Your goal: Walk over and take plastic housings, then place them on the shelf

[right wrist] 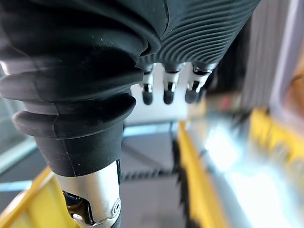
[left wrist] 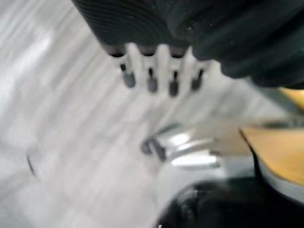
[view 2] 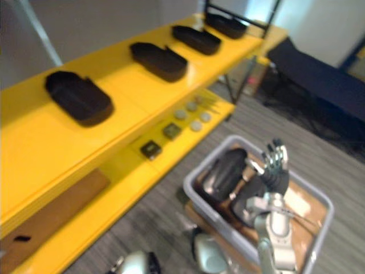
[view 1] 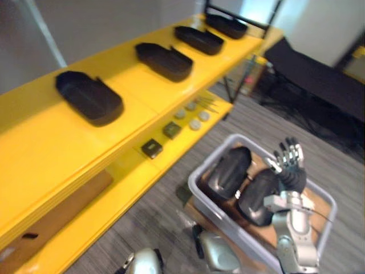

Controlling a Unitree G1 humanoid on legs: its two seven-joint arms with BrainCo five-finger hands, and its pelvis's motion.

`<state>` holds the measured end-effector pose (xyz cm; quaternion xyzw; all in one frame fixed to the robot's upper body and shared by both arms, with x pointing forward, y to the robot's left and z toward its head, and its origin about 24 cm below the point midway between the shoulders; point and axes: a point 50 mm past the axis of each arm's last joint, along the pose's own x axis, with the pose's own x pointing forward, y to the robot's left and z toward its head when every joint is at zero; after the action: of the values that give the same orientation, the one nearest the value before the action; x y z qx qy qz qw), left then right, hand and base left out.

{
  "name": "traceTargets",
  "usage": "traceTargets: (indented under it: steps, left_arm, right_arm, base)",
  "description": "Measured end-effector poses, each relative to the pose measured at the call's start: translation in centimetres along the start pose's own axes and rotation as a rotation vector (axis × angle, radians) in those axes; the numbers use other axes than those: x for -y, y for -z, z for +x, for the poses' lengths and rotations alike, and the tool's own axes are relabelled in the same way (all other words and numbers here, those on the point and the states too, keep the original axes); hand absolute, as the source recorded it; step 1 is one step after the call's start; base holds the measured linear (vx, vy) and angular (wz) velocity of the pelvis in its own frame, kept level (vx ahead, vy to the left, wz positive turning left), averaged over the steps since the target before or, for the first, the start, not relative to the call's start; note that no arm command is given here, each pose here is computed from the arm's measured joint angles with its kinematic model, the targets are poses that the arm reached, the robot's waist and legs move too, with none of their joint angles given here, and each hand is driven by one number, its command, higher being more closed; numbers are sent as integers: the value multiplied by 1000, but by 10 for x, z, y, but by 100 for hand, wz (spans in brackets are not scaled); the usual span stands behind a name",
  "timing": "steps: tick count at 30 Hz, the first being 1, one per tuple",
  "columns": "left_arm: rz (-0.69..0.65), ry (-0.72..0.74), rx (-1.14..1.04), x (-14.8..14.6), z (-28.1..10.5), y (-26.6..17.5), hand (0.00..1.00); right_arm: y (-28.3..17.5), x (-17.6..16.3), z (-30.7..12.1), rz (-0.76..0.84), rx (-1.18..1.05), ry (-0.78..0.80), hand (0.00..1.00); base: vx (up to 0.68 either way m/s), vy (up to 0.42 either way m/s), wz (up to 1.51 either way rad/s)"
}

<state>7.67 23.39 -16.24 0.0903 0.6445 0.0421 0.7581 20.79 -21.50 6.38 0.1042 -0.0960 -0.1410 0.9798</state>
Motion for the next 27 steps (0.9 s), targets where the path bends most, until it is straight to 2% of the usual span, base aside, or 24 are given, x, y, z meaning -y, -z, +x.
traceTargets:
  steps: [4,5,9,11,15,18,27]
  left_arm:
    - [94,-18,-21,-3,0,0,0]
    - [77,-16,-18,-3,0,-1,0]
    - [-146,-11,-41,-4,-1,18,0]
    - [-154,-35,-16,-11,-2,19,0]
    - [-207,-10,53,0,-2,8,0]
    - [-256,18,37,16,-2,13,0]
    - [-259,-54,119,14,-4,14,0]
  right_arm:
    - [3,-8,-6,40,16,14,0]
    - [4,-10,-6,43,13,8,0]
    - [10,-25,-10,98,-20,-111,0]
    - [11,-31,-11,95,-25,-147,0]
    - [8,-38,4,51,-5,-183,0]
    - [19,-27,10,9,-78,-110,0]
    - [45,22,22,-48,-193,174,0]
  base:
    - [-137,43,-140]
    - [-103,-25,-169]
    - [-133,-160,-153]
    - [-127,-302,-47]
    - [-199,-271,-42]
    - [-176,-95,-22]
    - [-41,-5,-9]
